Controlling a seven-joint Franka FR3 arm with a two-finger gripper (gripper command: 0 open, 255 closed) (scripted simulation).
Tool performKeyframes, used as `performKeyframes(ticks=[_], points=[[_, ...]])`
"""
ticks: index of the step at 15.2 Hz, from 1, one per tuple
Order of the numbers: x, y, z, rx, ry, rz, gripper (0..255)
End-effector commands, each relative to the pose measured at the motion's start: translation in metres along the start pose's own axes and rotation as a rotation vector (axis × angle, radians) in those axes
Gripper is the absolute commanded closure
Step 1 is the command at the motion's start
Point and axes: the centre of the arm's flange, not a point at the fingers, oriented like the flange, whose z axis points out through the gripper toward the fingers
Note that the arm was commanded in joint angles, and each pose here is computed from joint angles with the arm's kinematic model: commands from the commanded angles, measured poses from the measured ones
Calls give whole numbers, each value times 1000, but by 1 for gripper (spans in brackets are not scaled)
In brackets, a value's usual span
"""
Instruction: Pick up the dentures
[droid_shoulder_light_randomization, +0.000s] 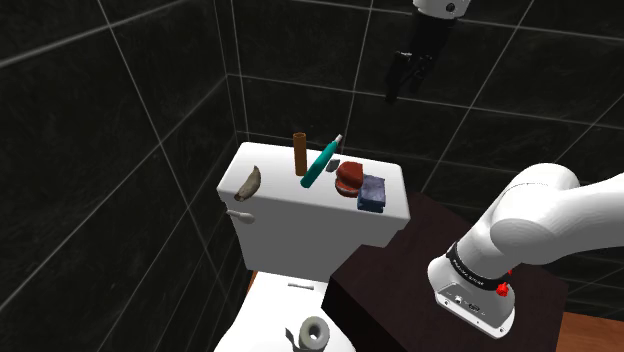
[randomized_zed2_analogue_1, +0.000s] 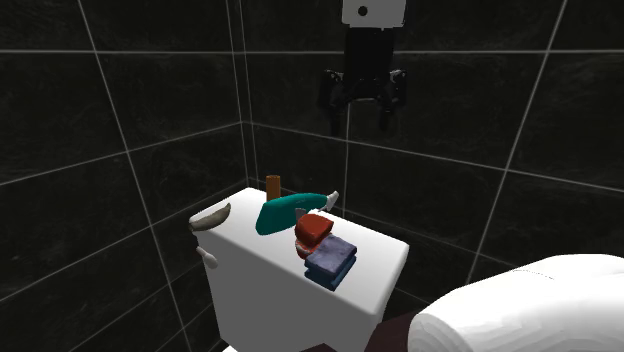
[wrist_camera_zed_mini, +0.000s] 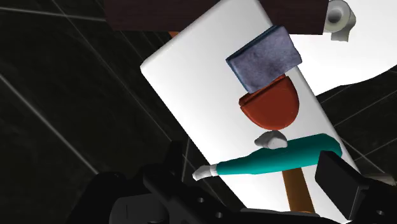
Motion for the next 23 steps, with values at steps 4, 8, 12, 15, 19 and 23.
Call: performKeyframes(ticks=[4,8,12,15,19,23], points=[[6,-26,34,-34,-37,55,0],[14,-58,81,-79,-86,129,0],[22,-87,130,-124,-135,202,0],[28,-107,167,-158,-172,257,0],[27,-108,184,-158,-173,258,0],[26,-107,208,-158,-173,258,0]])
